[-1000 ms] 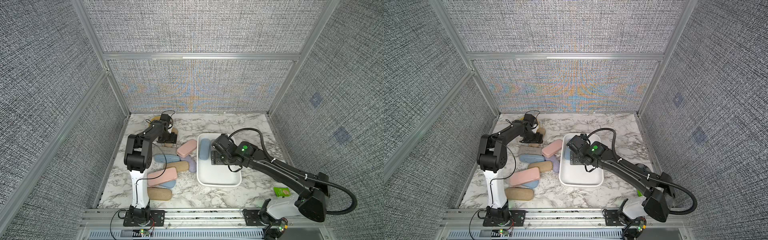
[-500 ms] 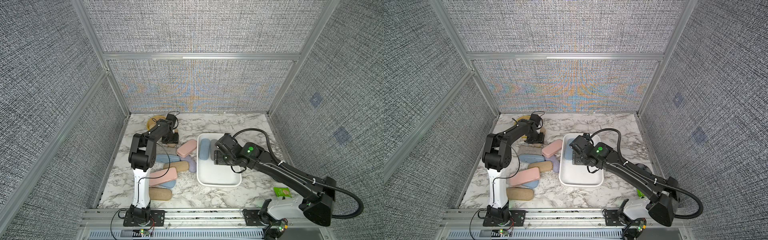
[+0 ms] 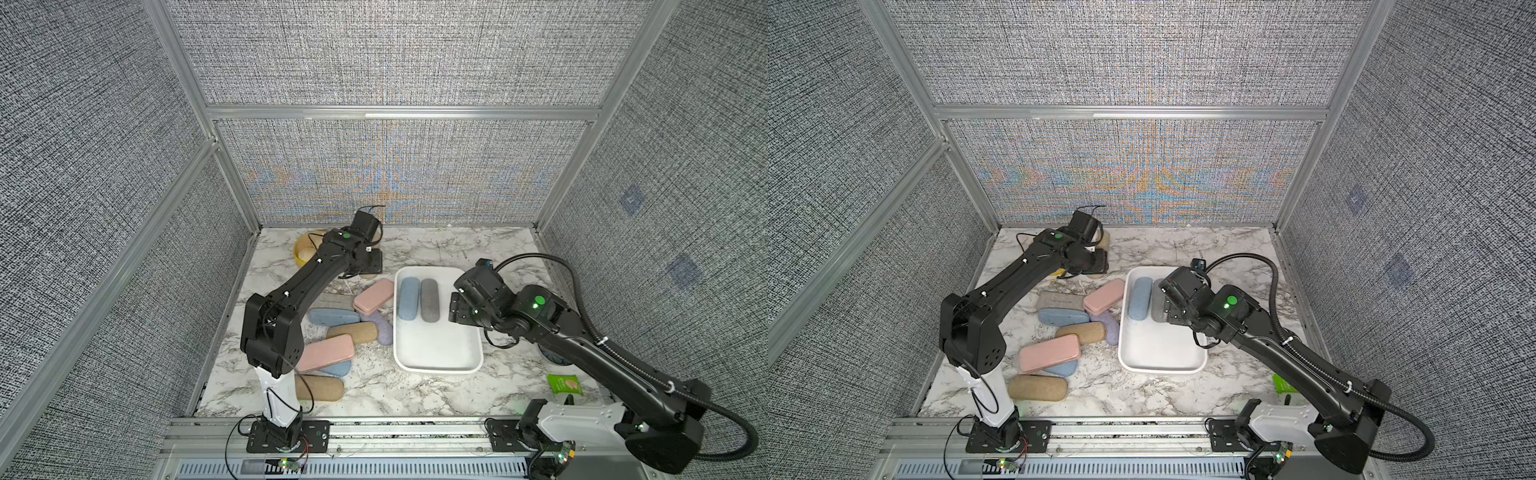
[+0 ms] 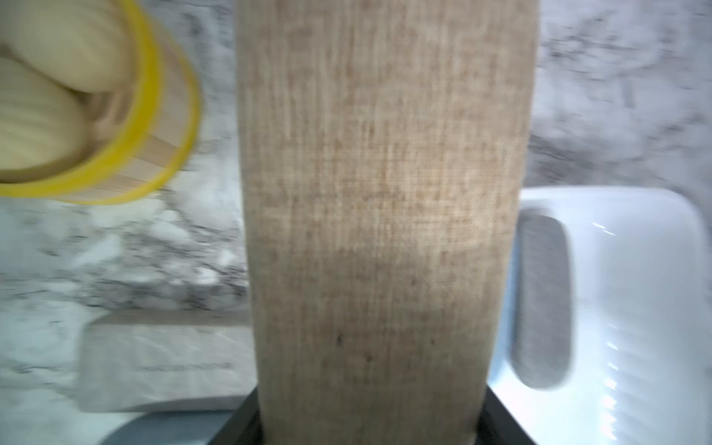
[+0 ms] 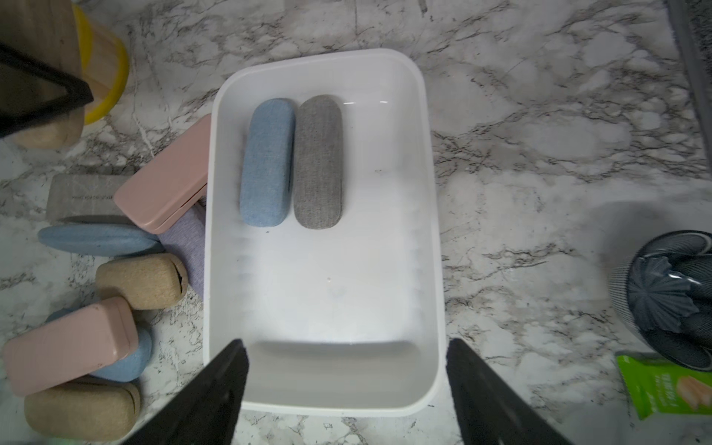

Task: Put the glasses cases into the storage boxes
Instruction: Place the glasses case in the storage box.

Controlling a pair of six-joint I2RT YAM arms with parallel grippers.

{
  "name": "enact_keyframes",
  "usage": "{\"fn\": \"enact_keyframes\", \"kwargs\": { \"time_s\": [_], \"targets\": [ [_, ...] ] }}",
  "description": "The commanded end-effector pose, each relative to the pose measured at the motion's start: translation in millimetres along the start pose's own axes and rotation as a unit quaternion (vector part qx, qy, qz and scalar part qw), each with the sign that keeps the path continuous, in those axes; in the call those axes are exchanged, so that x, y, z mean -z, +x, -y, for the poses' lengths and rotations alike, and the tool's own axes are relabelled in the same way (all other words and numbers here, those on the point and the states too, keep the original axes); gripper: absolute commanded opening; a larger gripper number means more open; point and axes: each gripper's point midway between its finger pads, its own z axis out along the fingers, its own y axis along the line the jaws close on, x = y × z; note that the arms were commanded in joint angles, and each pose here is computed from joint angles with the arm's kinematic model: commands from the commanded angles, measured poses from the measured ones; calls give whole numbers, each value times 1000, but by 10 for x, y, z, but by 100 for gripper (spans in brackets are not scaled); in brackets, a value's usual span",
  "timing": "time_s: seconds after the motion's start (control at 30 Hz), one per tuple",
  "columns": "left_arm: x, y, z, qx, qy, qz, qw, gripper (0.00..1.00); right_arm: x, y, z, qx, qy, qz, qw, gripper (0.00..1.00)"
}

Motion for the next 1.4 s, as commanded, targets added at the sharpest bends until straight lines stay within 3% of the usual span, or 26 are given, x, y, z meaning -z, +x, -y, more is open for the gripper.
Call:
{"fn": "enact_keyframes", "kwargs": {
  "time_s": [0.0,0.2,0.47,1.17,1.37],
  "targets": [
    [35,243,435,36,39,-25,998,50,39,71,369,-24,54,-4,998,83],
    [-185,590,1295,34,90,-48,994,50,114,193,778,-60,85,-8,995,83],
    [-666,735,1927,24,95,-93,991,50,198,326,1009,-75,87,-11,993,83],
    [-1393,1110,2044,60,72,-160,983,51,179,372,963,-68,66,-25,995,83],
    [-1437,1108,2085,59,82,-162,982,69,160,399,954,-65,67,-34,995,83]
  ]
}}
